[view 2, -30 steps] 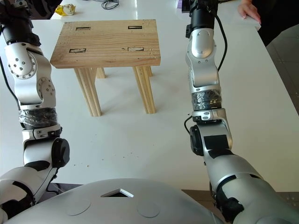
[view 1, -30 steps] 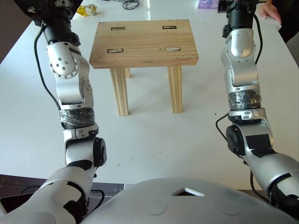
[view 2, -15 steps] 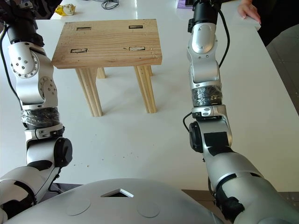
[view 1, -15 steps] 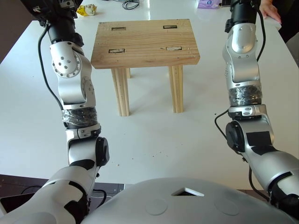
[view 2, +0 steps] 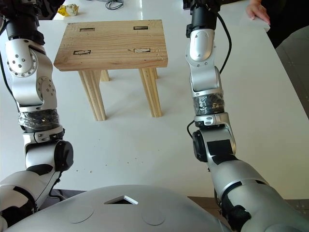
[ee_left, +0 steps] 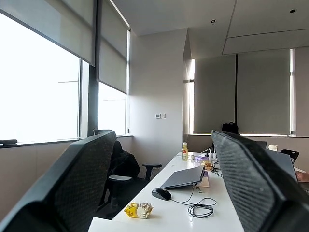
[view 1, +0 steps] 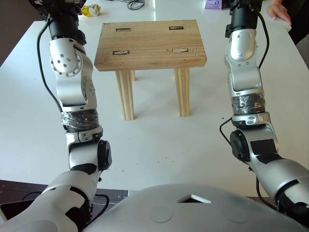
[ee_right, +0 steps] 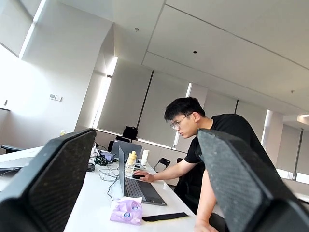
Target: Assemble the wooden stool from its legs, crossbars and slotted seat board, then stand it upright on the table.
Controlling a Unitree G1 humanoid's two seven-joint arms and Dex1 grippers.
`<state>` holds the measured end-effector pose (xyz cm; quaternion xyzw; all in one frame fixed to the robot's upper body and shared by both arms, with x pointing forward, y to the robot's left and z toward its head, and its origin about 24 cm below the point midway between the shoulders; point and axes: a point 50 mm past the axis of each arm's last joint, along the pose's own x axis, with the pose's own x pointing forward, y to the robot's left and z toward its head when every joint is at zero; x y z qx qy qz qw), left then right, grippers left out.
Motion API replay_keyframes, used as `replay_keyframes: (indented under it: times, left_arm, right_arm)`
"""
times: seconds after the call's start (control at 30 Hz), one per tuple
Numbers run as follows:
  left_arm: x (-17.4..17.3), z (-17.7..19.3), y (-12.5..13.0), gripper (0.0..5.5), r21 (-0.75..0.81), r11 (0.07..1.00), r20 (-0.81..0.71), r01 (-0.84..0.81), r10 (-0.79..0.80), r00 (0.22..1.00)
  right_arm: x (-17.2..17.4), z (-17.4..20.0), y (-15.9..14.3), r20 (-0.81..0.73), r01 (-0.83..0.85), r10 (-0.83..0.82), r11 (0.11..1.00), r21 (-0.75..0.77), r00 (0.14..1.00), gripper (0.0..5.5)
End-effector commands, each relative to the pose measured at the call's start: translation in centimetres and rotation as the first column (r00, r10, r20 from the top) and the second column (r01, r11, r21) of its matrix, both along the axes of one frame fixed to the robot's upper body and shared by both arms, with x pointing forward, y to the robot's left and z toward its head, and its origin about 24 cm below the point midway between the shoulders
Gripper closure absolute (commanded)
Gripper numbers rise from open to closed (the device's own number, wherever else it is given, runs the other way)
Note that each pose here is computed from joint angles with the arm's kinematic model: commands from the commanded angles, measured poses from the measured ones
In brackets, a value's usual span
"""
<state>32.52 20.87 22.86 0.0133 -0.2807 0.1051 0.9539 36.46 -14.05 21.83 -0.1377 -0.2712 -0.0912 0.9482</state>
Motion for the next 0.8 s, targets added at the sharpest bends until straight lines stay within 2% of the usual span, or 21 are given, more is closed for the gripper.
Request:
replay_keyframes:
  times: [0.03,0.23,0.5,0.8]
  left_arm:
    - [0.2,0.2,-0.2,1.82,-0.014,1.000,-0.006,-0.019,0.019,1.000]
    - [-0.3,0.5,0.1,1.82,-0.016,0.999,0.013,-0.046,0.046,0.999]
    - [-0.1,0.3,-0.2,1.82,0.029,0.996,-0.031,-0.084,0.085,0.996]
    - [0.3,0.7,-0.5,1.82,0.001,0.994,-0.020,-0.112,0.112,0.993]
  right_arm:
    - [0.1,0.0,-0.3,-0.019,0.017,-0.016,1.000,0.022,1.000,1.61]
    - [0.0,-0.1,-0.7,-0.018,0.036,-0.036,0.999,-0.013,0.999,1.61]
    - [-0.6,-0.4,-1.7,-0.038,0.054,-0.052,0.996,0.067,0.998,1.61]
    - [-0.6,-0.1,-1.4,-0.021,0.050,-0.050,0.998,0.040,0.999,1.61]
